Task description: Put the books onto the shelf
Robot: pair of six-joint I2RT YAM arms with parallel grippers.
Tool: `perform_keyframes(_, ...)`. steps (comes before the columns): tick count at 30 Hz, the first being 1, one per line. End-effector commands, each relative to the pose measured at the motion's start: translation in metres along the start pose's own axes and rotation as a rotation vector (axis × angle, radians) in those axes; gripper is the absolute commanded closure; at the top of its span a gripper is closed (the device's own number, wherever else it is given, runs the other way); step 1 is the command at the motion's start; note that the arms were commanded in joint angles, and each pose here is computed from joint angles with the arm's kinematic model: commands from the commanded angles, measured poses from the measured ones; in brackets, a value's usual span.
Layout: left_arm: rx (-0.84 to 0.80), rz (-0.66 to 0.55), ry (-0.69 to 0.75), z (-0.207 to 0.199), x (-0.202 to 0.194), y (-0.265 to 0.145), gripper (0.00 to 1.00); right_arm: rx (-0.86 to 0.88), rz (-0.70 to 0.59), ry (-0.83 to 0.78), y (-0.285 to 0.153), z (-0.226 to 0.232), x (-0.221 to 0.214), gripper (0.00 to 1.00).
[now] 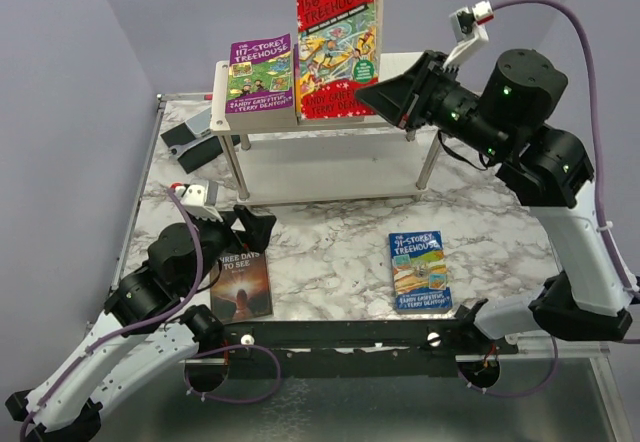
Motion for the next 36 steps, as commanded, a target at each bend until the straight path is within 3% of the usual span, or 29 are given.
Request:
perform_keyframes(1,-0.049,0.021,0.015,-0.005,-0.005,0.001,0.01,0.097,-0.042,0.008,0.016,0.005,0.027,0.99)
perform_keyframes(11,-0.091,0.008,0.003,-0.008,-0.006,-0.002,0.01,0.189,0.048,0.166,0.057,-0.036,0.03,0.99)
perform_keyframes(36,-0.108,-0.004,0.006,-0.009,-0.005,-0.004,0.01,0.165,0.252,0.414,0.103,-0.114,-0.01,1.0)
Point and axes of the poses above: each gripper's point midway between its finger pads, its own y axis out along the fingers, its own z axis along the line the jaws close on, x = y × z, the point moved 4 cm from there along -y, back along the fingers, and after that the axes turned 3 degrees about -y, right-handed, at the moved point
